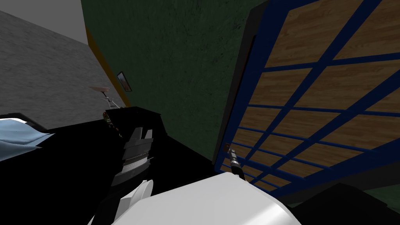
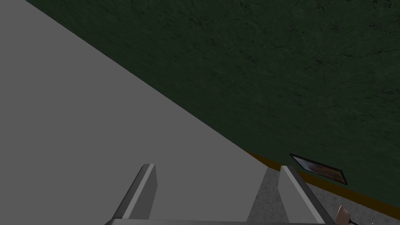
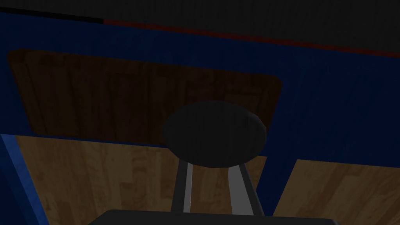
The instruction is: Pull the door open
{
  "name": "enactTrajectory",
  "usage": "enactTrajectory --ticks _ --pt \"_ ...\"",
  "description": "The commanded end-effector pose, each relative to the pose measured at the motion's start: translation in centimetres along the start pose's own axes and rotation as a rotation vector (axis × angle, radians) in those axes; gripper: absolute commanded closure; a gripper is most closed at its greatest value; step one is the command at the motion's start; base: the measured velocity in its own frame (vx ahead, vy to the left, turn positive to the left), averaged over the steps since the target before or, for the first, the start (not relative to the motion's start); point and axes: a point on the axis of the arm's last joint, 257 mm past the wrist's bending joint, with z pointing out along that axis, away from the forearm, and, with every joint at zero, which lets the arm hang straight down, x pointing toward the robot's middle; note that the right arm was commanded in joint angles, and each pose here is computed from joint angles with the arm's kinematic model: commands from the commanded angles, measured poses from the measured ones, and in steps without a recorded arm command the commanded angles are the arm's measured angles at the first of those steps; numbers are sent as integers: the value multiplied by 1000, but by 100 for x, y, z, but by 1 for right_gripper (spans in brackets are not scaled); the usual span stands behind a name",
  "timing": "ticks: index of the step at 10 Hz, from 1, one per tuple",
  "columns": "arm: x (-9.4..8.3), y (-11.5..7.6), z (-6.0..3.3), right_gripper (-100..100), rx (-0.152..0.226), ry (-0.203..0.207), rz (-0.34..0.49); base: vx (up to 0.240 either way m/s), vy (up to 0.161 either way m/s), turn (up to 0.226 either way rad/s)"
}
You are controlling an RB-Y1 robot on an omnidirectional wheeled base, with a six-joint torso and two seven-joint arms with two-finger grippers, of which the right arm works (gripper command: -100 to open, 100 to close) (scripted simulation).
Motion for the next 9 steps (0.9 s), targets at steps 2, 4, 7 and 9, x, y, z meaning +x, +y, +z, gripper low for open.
enactTrajectory --ticks 2,4,7,9 --pt "97 9 11 100 -1 10 93 -38 0 50" --pt "85 8 14 100 -1 7 146 -33 1 35" --pt "74 7 16 100 -1 4 200 -29 3 30" --pt "-48 -28 -17 -100 11 -18 244 -33 -5 20"
